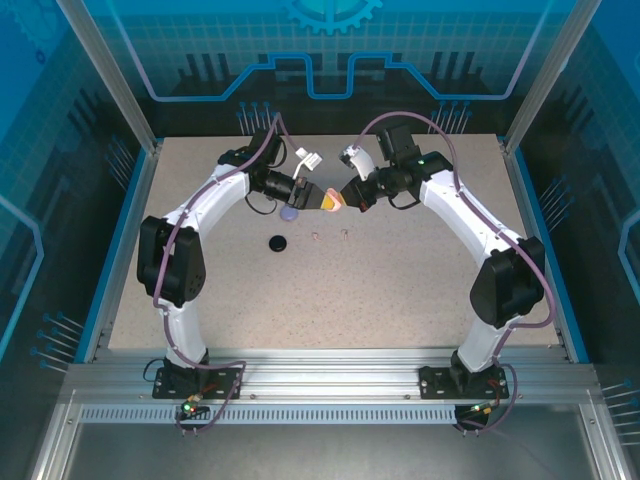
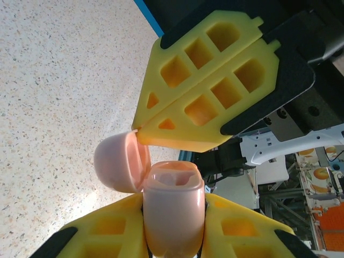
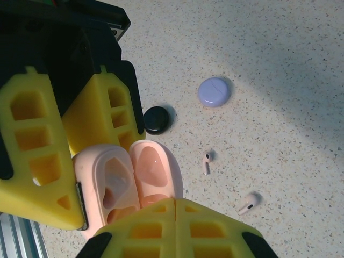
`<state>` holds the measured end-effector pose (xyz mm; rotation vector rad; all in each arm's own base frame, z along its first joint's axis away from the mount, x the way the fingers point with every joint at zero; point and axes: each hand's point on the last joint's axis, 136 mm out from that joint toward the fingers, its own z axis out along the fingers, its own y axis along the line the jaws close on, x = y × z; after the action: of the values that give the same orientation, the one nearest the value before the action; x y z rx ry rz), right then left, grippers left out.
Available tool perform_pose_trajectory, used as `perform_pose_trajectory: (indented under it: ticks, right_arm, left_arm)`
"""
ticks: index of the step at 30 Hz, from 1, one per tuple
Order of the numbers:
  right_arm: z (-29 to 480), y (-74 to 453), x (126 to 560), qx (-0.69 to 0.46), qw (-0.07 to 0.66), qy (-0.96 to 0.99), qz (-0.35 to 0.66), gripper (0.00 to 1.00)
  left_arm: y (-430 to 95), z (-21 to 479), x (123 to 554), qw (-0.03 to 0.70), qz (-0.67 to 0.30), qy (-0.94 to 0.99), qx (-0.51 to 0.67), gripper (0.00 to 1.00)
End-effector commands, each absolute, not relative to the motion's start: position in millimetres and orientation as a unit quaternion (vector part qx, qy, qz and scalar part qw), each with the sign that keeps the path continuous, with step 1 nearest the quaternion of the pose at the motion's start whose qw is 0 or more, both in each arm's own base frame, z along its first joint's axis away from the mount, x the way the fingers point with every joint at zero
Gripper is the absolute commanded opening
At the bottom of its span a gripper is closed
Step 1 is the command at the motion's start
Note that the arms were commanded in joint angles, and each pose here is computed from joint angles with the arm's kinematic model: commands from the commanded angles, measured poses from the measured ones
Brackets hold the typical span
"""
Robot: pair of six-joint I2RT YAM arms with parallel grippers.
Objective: Insert wireless bluetooth earbuds into charging case
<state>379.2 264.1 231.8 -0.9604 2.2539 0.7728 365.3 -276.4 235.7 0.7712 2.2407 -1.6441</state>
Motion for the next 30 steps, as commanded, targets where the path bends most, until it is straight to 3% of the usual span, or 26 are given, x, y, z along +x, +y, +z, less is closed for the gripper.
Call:
perform_pose_trajectory:
  ticks: [1,4,9,15,23,30]
  right_arm:
    - [247.8,265.3,380.0,-0.362,0.299,0.837,0.279,0.00]
    - [257.9,256.2,386.8,-0.340,0.318,0.844,0.266,0.17]
    - [286.8,233.7,389.0,-0.294,0.349,0.847,0.274,0.39]
    - [302.0,209.6,383.5,-0.228,0.350,0.868,0.268,0.57]
    - [286.3,205.0,383.2,-0.108,0.274,0.912,0.284,0.60]
    - [241.5,220.9,389.2,-0.069,0.224,0.940,0.247,0.60]
  left_arm:
    - [-278.6,242.0,364.4,0.132,-0.578,0.758,0.271,0.09]
    - [-276.1,241.9,364.2,0.142,-0.570,0.762,0.272,0.00]
    - [-268.6,247.9,363.3,0.171,-0.562,0.765,0.265,0.00]
    - [-259.6,258.8,359.3,0.236,-0.536,0.771,0.252,0.00]
    - [-235.0,282.0,348.8,0.373,-0.473,0.765,0.227,0.00]
    - [-193.5,310.9,351.7,0.551,-0.383,0.722,0.165,0.00]
